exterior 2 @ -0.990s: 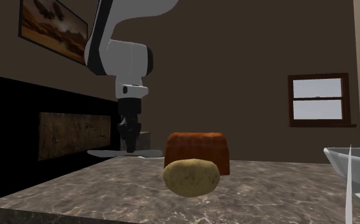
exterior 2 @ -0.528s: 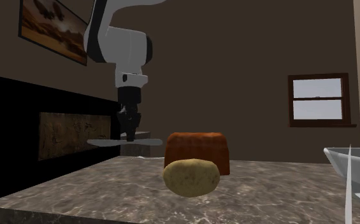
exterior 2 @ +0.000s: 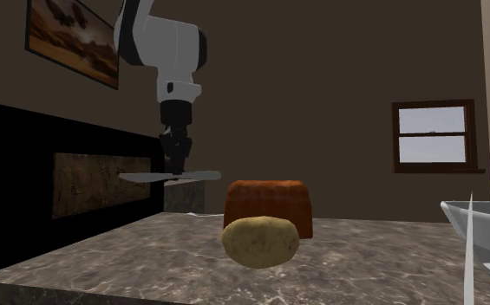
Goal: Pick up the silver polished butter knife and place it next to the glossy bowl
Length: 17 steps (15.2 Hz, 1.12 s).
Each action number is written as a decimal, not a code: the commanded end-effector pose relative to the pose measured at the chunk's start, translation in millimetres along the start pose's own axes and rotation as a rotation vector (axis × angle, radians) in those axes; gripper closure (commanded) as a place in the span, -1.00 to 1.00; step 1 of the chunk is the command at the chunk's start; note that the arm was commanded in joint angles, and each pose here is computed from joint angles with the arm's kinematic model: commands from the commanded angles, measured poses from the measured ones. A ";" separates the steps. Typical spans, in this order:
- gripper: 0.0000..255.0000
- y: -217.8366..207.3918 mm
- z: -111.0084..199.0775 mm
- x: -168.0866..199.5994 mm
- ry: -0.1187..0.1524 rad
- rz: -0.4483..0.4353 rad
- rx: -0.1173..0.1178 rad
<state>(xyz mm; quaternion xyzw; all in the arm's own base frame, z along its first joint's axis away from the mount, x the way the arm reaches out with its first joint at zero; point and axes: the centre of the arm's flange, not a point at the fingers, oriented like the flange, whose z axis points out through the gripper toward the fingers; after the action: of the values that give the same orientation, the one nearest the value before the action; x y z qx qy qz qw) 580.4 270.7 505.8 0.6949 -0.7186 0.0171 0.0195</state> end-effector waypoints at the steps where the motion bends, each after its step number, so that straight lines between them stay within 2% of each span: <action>1: 1.00 -0.1 -11.1 1.7 0.000 0.000 0.000; 7: 1.00 0.0 -38.7 3.1 0.000 0.000 -0.001; 17: 1.00 53.3 -32.3 123.7 0.000 0.000 0.000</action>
<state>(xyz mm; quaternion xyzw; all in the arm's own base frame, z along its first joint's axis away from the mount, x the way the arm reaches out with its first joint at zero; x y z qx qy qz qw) 531.8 163.4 543.4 0.6948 -0.7188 0.0172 0.0205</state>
